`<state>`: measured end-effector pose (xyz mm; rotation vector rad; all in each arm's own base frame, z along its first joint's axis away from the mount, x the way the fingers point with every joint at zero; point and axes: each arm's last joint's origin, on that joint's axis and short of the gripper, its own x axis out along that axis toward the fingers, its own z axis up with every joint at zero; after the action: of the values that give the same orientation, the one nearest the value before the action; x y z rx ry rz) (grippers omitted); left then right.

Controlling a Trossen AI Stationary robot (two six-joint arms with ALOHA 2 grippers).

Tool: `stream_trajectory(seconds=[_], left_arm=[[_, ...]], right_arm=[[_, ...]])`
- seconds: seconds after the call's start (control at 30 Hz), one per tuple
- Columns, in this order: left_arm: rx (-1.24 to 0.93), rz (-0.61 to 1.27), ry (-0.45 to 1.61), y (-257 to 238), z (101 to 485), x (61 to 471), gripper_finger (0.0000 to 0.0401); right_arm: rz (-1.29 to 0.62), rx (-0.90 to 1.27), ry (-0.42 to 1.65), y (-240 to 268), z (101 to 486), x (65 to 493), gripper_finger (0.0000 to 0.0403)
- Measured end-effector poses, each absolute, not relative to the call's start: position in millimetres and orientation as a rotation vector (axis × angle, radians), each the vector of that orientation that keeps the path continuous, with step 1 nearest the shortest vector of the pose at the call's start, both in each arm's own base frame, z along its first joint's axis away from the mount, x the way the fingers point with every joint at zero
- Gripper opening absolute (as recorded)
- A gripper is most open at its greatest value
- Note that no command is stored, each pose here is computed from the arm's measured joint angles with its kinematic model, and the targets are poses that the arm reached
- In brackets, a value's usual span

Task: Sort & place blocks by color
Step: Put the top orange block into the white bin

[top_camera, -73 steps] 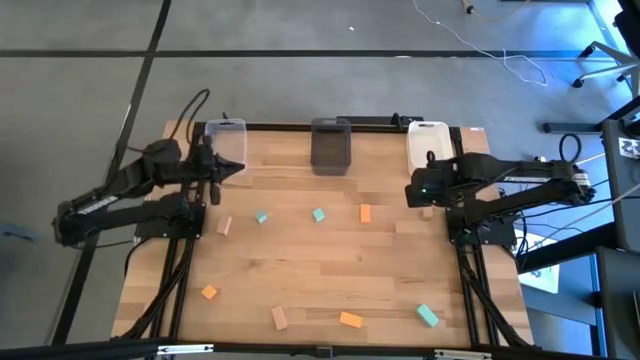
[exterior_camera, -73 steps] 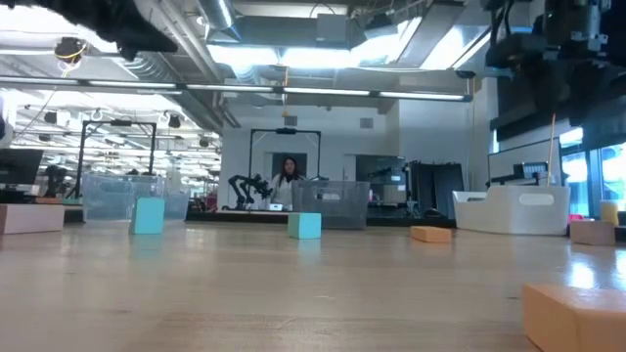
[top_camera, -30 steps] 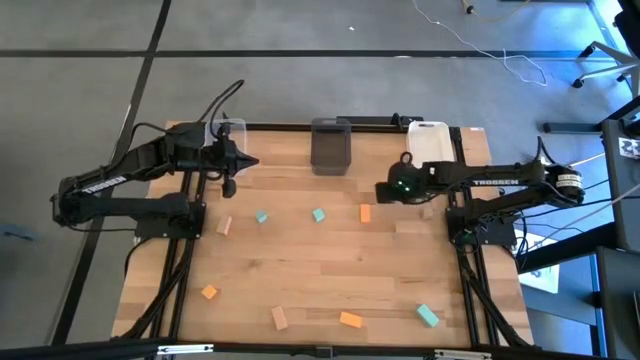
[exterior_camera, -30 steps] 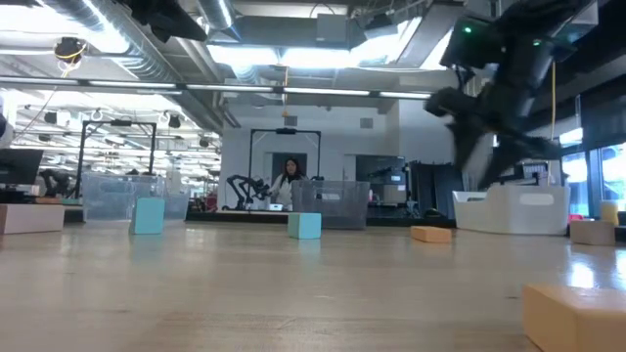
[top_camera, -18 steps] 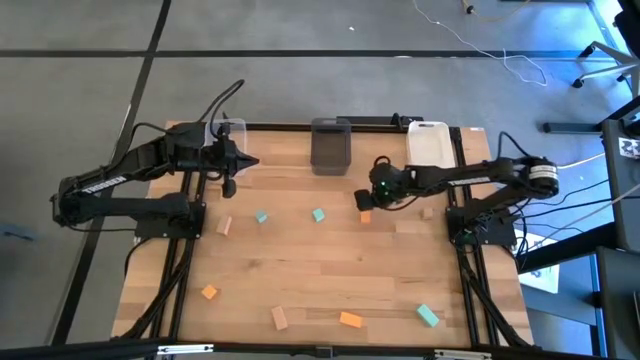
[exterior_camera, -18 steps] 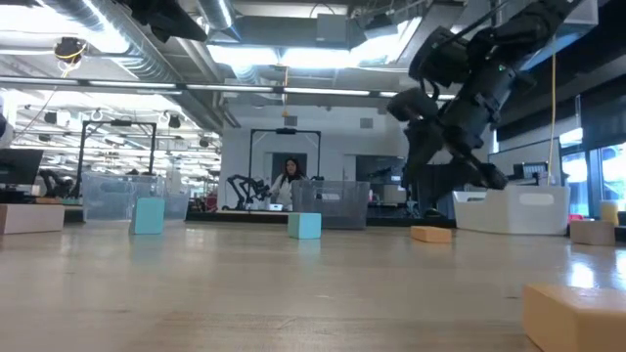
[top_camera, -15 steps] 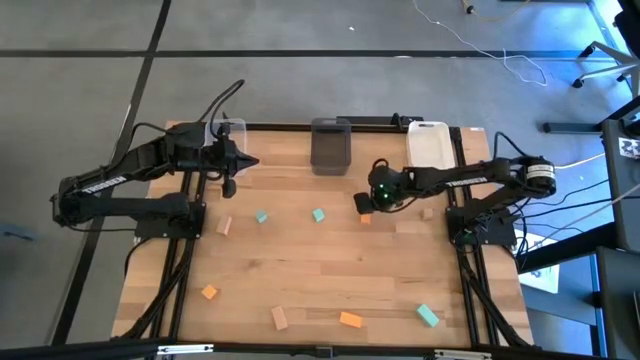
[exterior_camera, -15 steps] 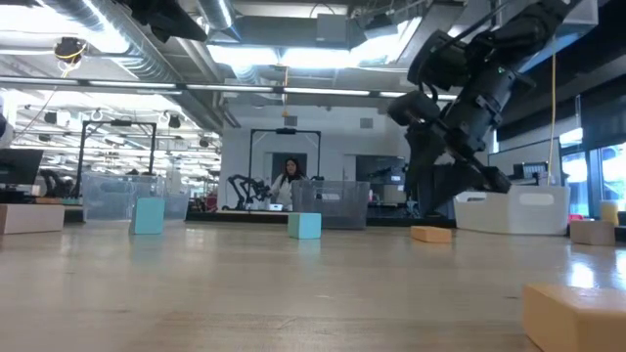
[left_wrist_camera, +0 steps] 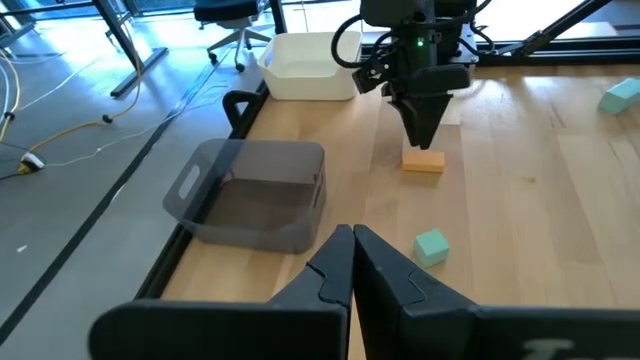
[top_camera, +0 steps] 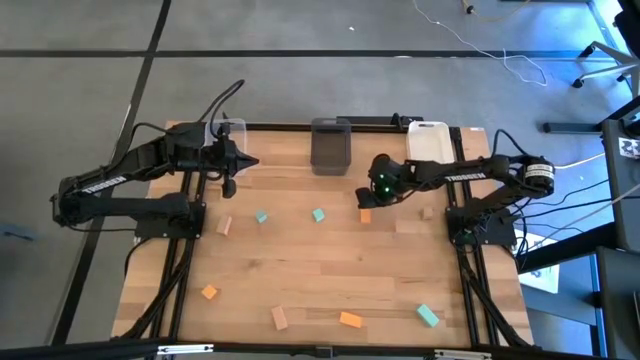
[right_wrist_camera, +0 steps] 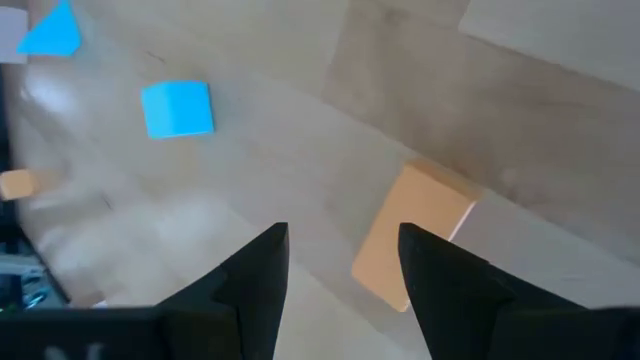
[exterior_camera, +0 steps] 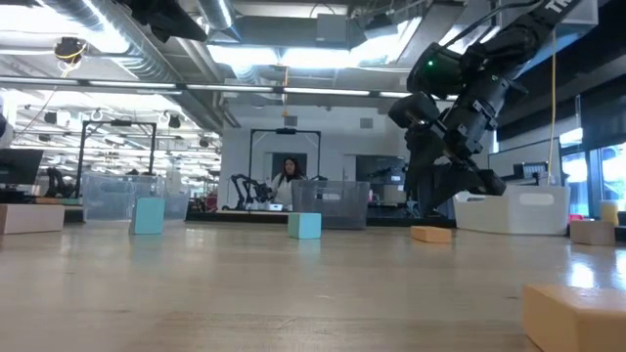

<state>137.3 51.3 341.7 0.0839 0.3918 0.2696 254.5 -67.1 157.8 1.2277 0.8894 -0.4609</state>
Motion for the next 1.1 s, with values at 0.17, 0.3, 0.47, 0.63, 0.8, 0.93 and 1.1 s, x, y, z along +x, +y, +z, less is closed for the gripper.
stream_trajectory(seconds=[0.17,0.3,0.47,0.63,0.8,0.93,1.1], left_arm=[[0.084,0.270,0.392,51,342,137,0.0000],[0.085,0.269,0.392,51,342,137,0.0000],[0.085,0.269,0.392,51,342,137,0.0000],[0.084,0.263,0.391,51,342,137,0.0000],[0.082,0.262,0.391,51,342,137,0.0000],[0.081,0.262,0.391,51,342,137,0.0000],[0.082,0.262,0.391,51,342,137,0.0000]], right_arm=[[-0.454,1.250,0.888,-70,158,254,0.0190],[-0.466,1.228,0.876,-70,158,254,0.0190],[-0.505,1.154,0.867,-71,167,255,0.0190],[-0.661,0.897,0.943,-64,200,264,0.0191],[-0.693,0.743,1.058,-52,243,276,0.0191],[-0.813,0.805,1.152,-46,262,279,0.0191],[-0.946,0.861,1.294,-40,262,291,0.0191]])
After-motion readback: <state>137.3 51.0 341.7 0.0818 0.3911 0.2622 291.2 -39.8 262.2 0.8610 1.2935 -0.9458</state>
